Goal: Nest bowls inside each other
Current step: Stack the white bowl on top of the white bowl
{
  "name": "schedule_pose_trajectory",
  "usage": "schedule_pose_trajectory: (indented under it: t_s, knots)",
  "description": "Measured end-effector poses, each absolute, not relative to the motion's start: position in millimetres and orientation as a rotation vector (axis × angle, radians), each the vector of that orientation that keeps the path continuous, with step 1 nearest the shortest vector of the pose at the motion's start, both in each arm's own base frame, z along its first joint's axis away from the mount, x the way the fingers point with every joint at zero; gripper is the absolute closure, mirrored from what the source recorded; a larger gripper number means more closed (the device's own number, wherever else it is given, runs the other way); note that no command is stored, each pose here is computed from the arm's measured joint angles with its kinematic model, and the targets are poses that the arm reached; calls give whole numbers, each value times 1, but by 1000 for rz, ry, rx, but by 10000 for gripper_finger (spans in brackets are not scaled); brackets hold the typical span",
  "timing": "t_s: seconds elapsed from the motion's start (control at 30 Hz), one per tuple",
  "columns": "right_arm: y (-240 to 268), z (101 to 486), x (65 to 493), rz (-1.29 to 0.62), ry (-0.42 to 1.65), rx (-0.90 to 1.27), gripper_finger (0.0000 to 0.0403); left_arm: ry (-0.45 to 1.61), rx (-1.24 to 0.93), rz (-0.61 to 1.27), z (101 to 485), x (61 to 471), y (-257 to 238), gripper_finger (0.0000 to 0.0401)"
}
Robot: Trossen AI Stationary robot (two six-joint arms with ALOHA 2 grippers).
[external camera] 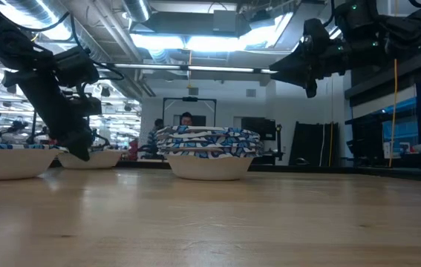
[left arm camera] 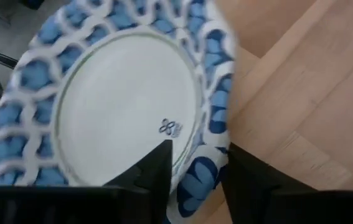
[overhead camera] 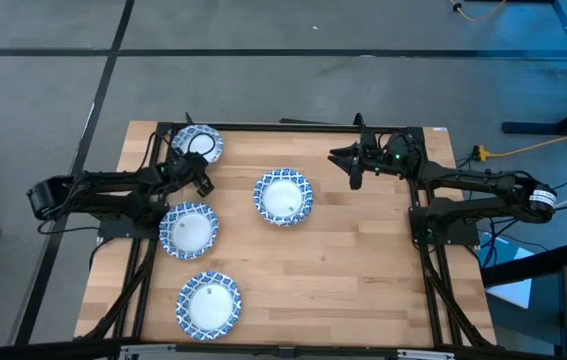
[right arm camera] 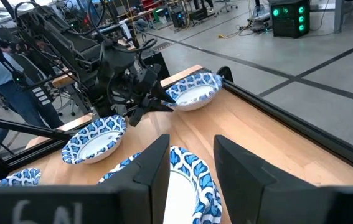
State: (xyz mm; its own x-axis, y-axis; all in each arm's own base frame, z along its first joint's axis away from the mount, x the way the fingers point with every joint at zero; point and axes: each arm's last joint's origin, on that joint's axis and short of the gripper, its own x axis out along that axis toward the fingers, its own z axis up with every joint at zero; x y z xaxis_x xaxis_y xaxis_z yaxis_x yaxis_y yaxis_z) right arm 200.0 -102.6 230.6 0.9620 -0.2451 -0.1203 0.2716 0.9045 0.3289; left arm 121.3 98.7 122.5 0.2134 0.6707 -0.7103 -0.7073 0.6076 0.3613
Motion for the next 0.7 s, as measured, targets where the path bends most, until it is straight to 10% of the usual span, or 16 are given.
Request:
schedule_pose_trajectory:
  t_s: [0.3,0.7]
  knots:
    - [-103,230,200,-268,79,351,277,926,-56,971,127,123,100,390]
    - [-103,230,200,-268,83,356,277,850,-86,787,201,156,109,400]
